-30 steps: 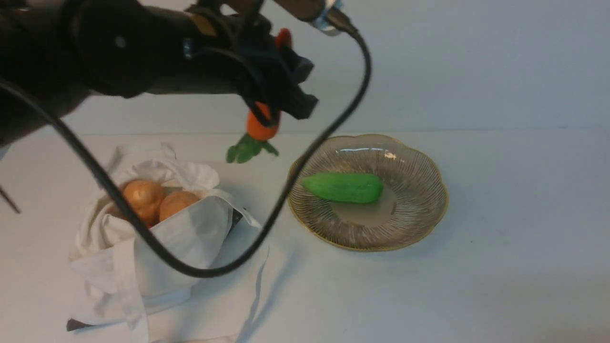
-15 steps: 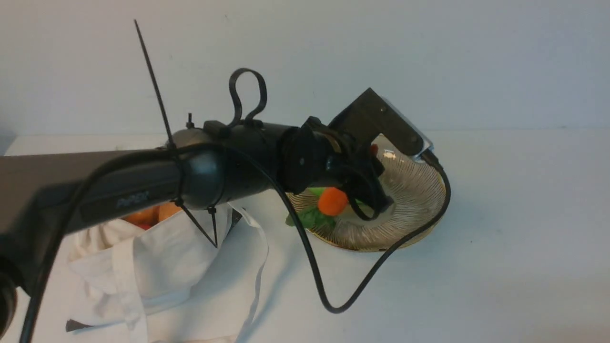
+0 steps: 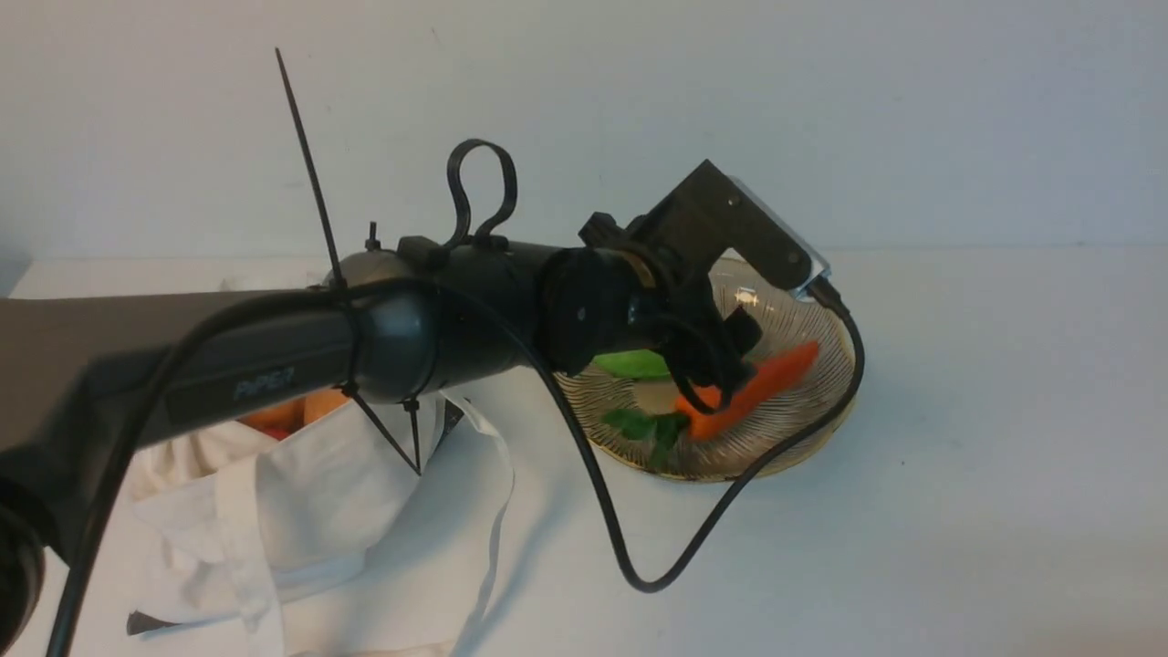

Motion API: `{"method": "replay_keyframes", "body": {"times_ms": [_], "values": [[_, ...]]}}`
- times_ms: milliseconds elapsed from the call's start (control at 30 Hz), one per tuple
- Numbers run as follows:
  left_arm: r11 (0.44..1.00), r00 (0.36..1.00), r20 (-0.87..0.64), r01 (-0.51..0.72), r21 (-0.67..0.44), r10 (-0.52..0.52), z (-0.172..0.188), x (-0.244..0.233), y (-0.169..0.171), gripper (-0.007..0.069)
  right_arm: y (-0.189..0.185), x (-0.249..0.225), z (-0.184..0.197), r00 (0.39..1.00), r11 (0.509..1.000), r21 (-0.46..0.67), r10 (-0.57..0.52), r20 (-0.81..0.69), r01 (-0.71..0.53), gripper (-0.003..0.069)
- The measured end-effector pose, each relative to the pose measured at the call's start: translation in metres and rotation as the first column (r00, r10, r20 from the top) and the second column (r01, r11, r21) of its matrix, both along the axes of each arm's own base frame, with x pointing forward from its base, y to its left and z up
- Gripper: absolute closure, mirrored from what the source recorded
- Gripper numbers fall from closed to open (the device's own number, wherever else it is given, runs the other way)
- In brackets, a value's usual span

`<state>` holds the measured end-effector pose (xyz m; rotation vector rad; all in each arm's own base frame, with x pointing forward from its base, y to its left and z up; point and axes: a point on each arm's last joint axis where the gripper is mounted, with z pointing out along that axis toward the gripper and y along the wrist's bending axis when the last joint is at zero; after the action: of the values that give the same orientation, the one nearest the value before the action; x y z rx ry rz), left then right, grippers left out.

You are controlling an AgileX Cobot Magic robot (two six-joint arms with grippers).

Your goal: Take vegetables from cloth bag on white table place on plate.

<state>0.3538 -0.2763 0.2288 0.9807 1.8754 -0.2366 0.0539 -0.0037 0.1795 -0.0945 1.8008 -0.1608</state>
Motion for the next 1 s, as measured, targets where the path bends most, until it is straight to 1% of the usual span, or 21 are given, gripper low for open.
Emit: {"method": "replay_keyframes", "body": {"times_ms": [67, 133, 233, 300, 333, 433, 500, 533, 567, 600, 633, 667, 700, 767, 800, 833, 933, 1000], "values": [[1.0, 1.0, 0.002, 0.002, -0.005, -0.002, 0.006, -0.002, 0.001, 0.0043, 0.0, 0.0, 0.0, 1.0, 1.0, 0.0, 0.0, 0.0, 0.0, 0.0673], [1.0, 1.0, -0.004, 0.0, -0.031, 0.0, 0.025, -0.008, 0.005, 0.0064, 0.0, 0.0, 0.0, 1.0, 1.0, 0.0, 0.0, 0.0, 0.0, 0.0673], [0.997, 0.999, -0.051, -0.023, -0.078, 0.019, 0.056, -0.019, 0.021, 0.016, 0.0, 0.0, 0.0, 1.0, 1.0, 0.0, 0.0, 0.0, 0.0, 0.0673], [0.991, 0.995, -0.091, -0.06, -0.115, 0.05, 0.082, -0.026, 0.04, 0.026, 0.0, 0.0, 0.0, 1.0, 1.0, 0.0, 0.0, 0.0, 0.0, 0.0673], [0.99, 0.992, -0.11, -0.072, -0.121, 0.058, 0.088, -0.028, 0.047, 0.0307, 0.0, 0.0, 0.0, 1.0, 1.0, 0.0, 0.0, 0.0, 0.0, 0.0673], [0.977, 0.983, -0.147, -0.136, -0.166, 0.112, 0.126, -0.043, 0.082, 0.0495, 0.0, 0.0, 0.0, 1.0, 1.0, 0.0, 0.0, 0.0, 0.0, 0.0673], [0.966, 0.976, -0.157, -0.181, -0.187, 0.152, 0.148, -0.053, 0.108, 0.0579, 0.0, 0.0, 0.0, 1.0, 1.0, 0.0, 0.0, 0.0, 0.0, 0.0673], [0.959, 0.973, -0.152, -0.201, -0.201, 0.172, 0.163, -0.063, 0.123, 0.0606, 0.0, 0.0, 0.0, 1.0, 1.0, 0.0, 0.0, 0.0, 0.0, 0.0673], [0.953, 0.97, -0.154, -0.22, -0.207, 0.19, 0.169, -0.067, 0.133, 0.0616, 0.0, 0.0, 0.0, 1.0, 1.0, 0.0, 0.0, 0.0, 0.0, 0.0673], [0.94, 0.965, -0.142, -0.25, -0.234, 0.221, 0.186, -0.08, 0.149, 0.0624, 0.0, 0.0, 0.0, 1.0, 1.0, 0.0, 0.0, 0.0, 0.0, 0.0673], [0.939, 0.963, -0.146, -0.255, -0.231, 0.225, 0.185, -0.08, 0.151, 0.0625, 0.0, 0.0, 0.0, 1.0, 1.0, 0.0, 0.0, 0.0, 0.0, 0.0673], [0.916, 0.954, -0.125, -0.299, -0.27, 0.274, 0.204, -0.097, 0.173, 0.063, 0.0, 0.0, 0.0, 1.0, 1.0, 0.0, 0.0, 0.0, 0.0, 0.0673], [0.9, 0.946, -0.106, -0.323, -0.294, 0.305, 0.213, -0.109, 0.186, 0.063, 0.0, 0.0, 0.0, 1.0, 1.0, 0.0, 0.0, 0.0, 0.0, 0.0673], [0.887, 0.94, -0.09, -0.341, -0.31, 0.33, 0.219, -0.119, 0.195, 0.063, 0.0, 0.0, 0.0, 1.0, 1.0, 0.0, 0.0, 0.0, 0.0, 0.0673], [0.879, 0.934, -0.078, -0.353, -0.321, 0.347, 0.223, -0.13, 0.204, 0.063, 0.0, 0.0, 0.0, 1.0, 1.0, 0.0, 0.0, 0.0, 0.0, 0.0673], [0.857, 0.92, -0.062, -0.384, -0.345, 0.387, 0.225, -0.149, 0.216, 0.063, 0.0, 0.0, 0.0, 1.0, 1.0, 0.0, 0.0, 0.0, 0.0, 0.0673], [0.841, 0.909, -0.058, -0.404, -0.36, 0.412, 0.222, -0.168, 0.225, 0.063, 0.0, 0.0, 0.0, 1.0, 1.0, 0.0, 0.0, 0.0, 0.0, 0.0673], [0.821, 0.898, -0.067, -0.425, -0.38, 0.434, 0.211, -0.194, 0.233, 0.063, 0.0, 0.0, 0.0, 1.0, 1.0, 0.0, 0.0, 0.0, 0.0, 0.0673]]}}
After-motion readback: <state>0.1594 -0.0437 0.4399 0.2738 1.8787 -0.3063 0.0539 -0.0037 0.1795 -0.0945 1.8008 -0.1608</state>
